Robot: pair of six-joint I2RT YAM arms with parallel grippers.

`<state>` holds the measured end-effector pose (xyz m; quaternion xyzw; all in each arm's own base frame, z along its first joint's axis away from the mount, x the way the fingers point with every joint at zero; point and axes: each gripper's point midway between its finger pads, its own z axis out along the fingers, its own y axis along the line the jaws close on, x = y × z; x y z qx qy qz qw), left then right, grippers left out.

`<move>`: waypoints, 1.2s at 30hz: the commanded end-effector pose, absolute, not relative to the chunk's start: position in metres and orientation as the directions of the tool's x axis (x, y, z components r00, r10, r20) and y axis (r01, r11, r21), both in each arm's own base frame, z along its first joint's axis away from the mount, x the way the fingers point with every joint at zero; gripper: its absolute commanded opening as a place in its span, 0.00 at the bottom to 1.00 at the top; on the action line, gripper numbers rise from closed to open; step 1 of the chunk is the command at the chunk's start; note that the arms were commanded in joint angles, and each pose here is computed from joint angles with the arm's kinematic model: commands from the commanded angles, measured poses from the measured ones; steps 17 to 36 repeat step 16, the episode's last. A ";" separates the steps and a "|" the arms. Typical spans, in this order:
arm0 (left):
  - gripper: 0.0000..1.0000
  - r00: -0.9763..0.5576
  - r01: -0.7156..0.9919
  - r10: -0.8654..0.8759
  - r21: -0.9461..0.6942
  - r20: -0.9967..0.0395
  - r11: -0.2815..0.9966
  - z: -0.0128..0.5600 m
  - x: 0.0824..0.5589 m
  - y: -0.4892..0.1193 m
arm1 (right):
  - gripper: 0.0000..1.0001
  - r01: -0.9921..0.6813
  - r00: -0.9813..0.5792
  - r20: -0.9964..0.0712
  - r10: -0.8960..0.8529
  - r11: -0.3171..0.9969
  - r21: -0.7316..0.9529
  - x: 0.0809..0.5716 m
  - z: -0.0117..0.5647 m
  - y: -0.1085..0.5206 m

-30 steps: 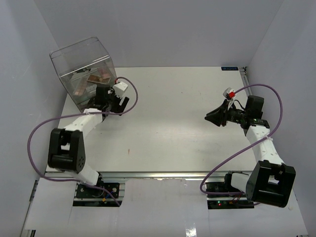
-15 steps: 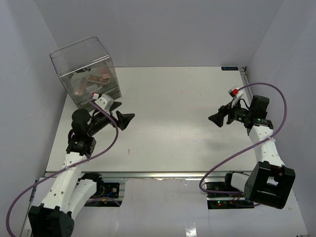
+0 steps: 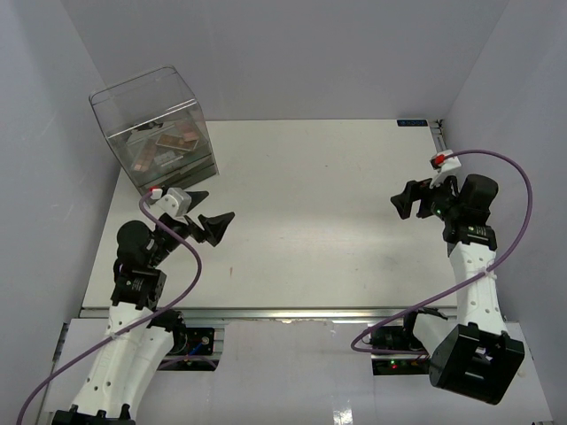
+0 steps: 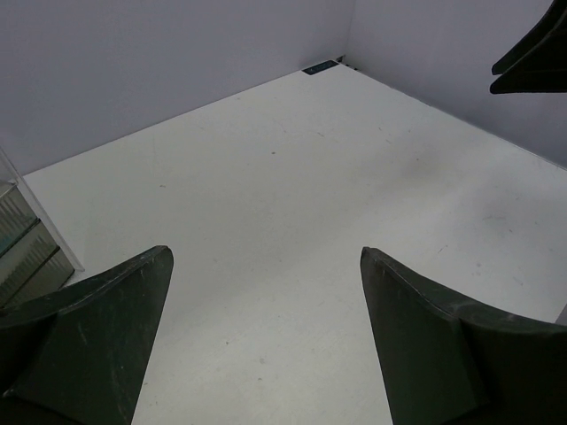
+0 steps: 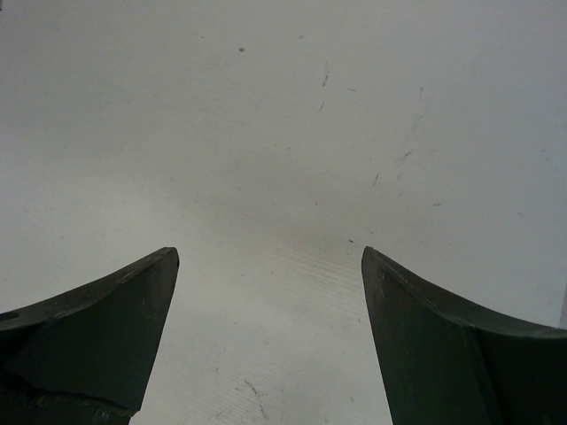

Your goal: Organize the makeup

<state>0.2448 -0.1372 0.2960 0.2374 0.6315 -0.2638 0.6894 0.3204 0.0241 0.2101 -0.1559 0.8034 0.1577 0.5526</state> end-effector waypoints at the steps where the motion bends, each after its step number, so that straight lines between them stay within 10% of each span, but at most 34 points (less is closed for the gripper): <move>1: 0.98 0.040 0.648 -0.070 -0.027 -0.997 0.761 0.294 0.246 -0.134 | 0.90 -0.276 -0.322 -0.947 -0.009 0.958 0.085 0.328 0.219 0.003; 36: 0.98 0.043 0.605 -0.063 -0.025 -0.997 0.796 0.293 0.251 -0.126 | 0.90 -0.243 -0.301 -0.953 0.007 0.966 0.084 0.323 0.216 -0.001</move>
